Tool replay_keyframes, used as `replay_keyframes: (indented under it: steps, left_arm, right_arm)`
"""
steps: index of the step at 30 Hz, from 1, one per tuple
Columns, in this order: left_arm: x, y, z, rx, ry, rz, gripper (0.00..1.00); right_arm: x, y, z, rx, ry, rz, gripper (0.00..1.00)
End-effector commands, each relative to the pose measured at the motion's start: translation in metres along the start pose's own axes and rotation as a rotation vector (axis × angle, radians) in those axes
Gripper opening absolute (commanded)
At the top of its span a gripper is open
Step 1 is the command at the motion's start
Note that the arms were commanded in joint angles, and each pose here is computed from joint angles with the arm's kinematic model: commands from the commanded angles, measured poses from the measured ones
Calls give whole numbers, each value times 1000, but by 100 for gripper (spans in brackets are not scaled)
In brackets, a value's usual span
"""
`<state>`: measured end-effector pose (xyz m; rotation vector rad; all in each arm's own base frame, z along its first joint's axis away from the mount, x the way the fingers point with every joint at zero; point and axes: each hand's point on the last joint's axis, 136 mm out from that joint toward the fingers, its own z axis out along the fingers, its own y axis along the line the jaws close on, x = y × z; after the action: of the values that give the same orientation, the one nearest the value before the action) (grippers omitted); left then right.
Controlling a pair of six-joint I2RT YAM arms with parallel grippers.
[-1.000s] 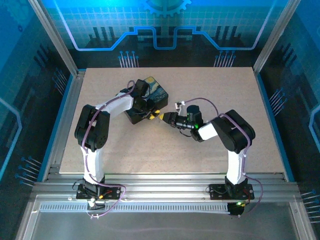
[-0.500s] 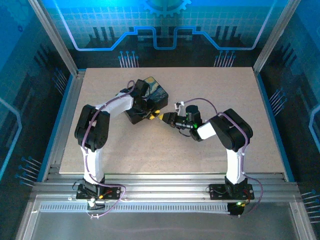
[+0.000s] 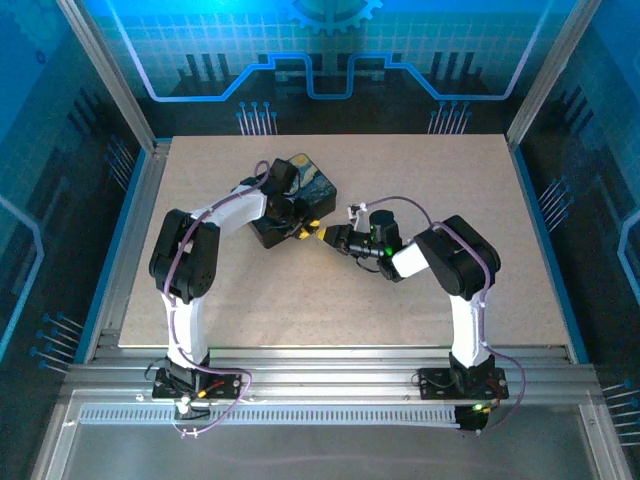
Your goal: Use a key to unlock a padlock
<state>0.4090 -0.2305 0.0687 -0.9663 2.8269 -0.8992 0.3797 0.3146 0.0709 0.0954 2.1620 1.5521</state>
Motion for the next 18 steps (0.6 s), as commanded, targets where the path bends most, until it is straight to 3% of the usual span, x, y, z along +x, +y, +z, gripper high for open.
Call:
replay_keyframes:
  steps: [1, 8, 18]
  left_arm:
    - [22, 18, 18, -26, 141, -79, 0]
    - [23, 17, 17, -23, 141, -71, 0]
    - [38, 14, 22, -23, 175, -36, 0]
  right_arm:
    - [-10, 0, 4, -10, -26, -3, 13]
    - [-15, -1, 8, -13, -40, 14, 1]
    - [-33, -1, 16, -22, -79, 43, 0]
